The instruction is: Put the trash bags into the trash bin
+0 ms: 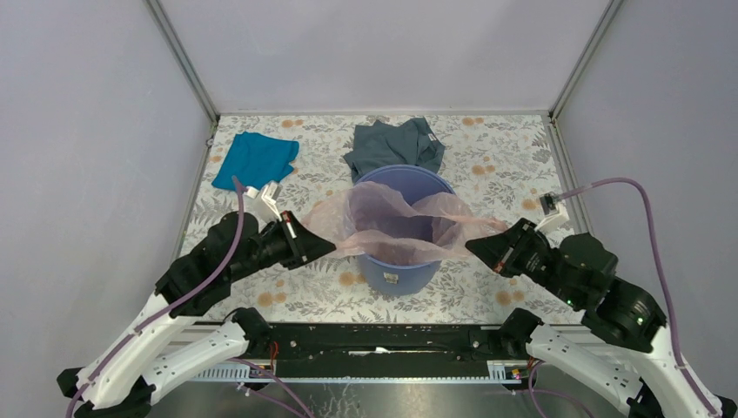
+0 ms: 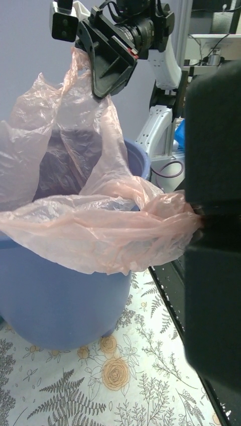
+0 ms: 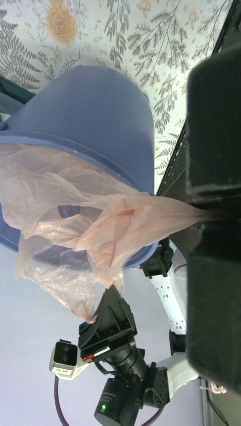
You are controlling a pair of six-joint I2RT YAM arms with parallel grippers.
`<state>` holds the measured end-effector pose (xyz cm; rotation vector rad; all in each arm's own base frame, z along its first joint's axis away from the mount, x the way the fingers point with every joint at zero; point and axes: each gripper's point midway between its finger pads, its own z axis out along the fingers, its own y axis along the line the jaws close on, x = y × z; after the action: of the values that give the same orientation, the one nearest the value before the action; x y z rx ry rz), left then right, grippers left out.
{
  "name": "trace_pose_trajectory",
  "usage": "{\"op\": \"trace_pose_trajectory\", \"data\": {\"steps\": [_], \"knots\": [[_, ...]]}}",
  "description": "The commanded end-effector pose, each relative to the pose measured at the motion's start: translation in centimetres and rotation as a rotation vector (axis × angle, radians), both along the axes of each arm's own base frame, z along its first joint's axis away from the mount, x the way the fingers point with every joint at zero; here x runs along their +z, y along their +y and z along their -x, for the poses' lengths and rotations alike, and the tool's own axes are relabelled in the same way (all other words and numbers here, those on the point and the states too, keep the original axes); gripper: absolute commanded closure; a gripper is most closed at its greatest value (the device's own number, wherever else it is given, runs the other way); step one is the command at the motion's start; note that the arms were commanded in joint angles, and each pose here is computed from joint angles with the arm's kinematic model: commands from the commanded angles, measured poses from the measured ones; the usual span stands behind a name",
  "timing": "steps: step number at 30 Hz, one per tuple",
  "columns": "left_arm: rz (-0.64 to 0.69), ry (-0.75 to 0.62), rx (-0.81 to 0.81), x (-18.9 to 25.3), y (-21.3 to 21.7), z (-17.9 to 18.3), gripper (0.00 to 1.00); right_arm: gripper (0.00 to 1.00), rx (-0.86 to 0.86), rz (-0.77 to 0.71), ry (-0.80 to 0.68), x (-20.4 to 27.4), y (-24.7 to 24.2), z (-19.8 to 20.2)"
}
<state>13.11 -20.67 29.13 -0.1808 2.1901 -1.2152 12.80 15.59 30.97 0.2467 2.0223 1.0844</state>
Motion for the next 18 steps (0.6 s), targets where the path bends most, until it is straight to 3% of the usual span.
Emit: {"op": "trace_pose_trajectory", "data": {"steps": [1,11,18], "knots": [[0.02,-0.03,-0.066,0.9,0.1,1.4,1.0,0.99,0.008,0.132,0.018,-0.8,-2.1,1.3],[-0.041,0.078,-0.047,-5.2,0.6,1.8,1.0,0.95,-0.064,0.082,0.1,-6.5,-3.1,1.7],[-0.085,0.098,-0.042,-6.8,0.6,1.5,1.0,0.94,-0.149,0.145,0.091,-8.3,-4.8,1.0]]}}
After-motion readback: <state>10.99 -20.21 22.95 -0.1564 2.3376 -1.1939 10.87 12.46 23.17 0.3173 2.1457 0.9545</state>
